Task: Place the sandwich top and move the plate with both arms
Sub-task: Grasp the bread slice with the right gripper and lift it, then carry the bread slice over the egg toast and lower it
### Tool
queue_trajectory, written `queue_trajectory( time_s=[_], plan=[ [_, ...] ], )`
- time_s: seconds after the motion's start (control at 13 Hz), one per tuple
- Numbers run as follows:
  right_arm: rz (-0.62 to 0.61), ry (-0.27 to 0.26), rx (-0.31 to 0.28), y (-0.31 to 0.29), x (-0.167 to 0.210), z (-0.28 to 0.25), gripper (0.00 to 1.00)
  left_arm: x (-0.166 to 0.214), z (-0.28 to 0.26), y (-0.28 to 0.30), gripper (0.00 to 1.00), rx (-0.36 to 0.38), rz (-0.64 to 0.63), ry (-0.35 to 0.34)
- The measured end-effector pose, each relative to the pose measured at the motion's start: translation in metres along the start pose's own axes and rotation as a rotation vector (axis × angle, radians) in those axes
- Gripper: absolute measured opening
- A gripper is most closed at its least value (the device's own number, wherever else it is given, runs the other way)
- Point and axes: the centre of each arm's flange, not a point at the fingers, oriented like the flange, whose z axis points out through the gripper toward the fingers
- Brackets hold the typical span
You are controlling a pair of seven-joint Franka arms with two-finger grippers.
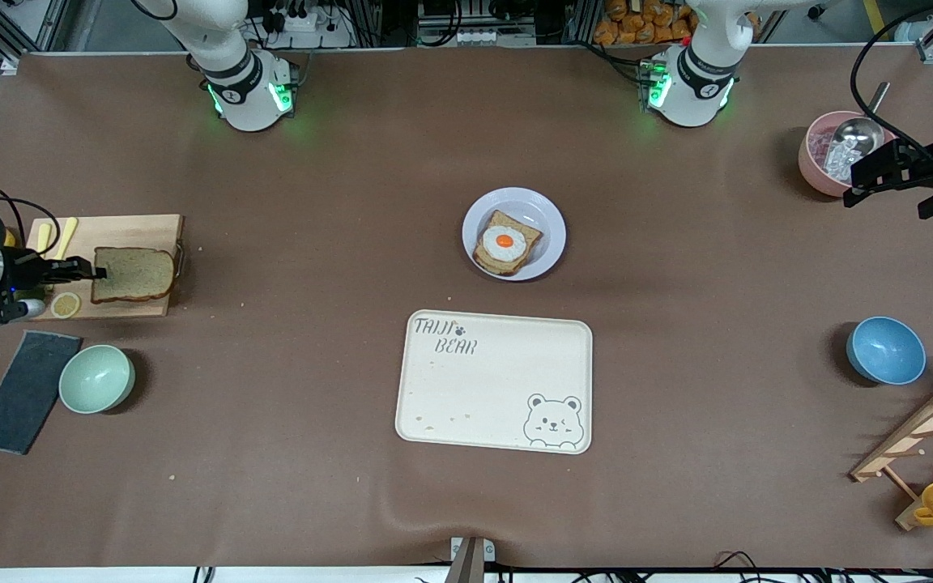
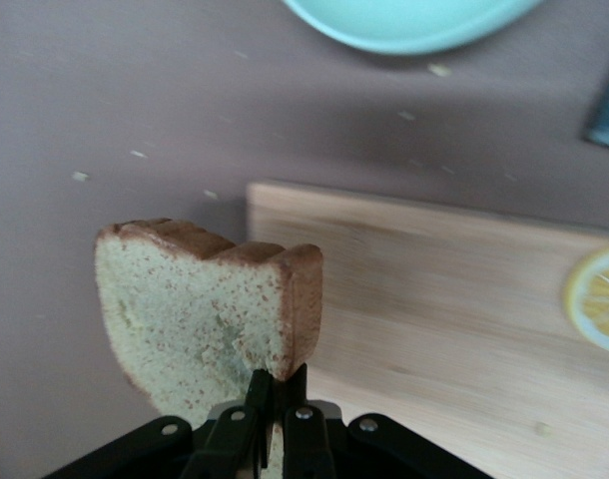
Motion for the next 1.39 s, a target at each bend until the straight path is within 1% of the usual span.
queue_trajectory(
  time_s=[0.23, 0.54, 0.62, 0.85, 1.0, 1.08, 1.16, 1.39],
  plan=[
    [-0.018, -0.032, 0.031, -0.074, 0.037, -0.010, 0.08, 0.000, 0.000, 0.000, 1.00, 0.000, 0.000, 0.000],
    [0.000, -0.081, 0.077, -0.210, 0.079, 0.010, 0.08, 0.000, 0.001, 0.000, 1.00, 0.000, 0.000, 0.000],
    [0.000, -0.091, 0.087, -0.243, 0.085, 0.018, 0.08, 0.000, 0.000, 0.000, 1.00, 0.000, 0.000, 0.001],
    [0.021, -0.106, 0.161, -0.313, 0.096, 0.038, 0.08, 0.000, 0.000, -0.001, 1.00, 0.000, -0.002, 0.002],
    [0.065, -0.132, 0.173, -0.353, 0.098, 0.051, 0.08, 0.000, 0.000, -0.003, 1.00, 0.000, -0.005, 0.002],
    [0.086, -0.130, 0.174, -0.376, 0.100, 0.059, 0.08, 0.000, 0.000, -0.003, 1.00, 0.000, -0.006, 0.002],
    [0.102, -0.117, 0.173, -0.401, 0.103, 0.066, 0.08, 0.000, 0.000, -0.003, 1.00, 0.000, -0.006, 0.002],
    [0.153, -0.056, 0.153, -0.492, 0.103, 0.097, 0.08, 0.000, 0.001, -0.004, 1.00, 0.000, -0.006, 0.001]
  ],
)
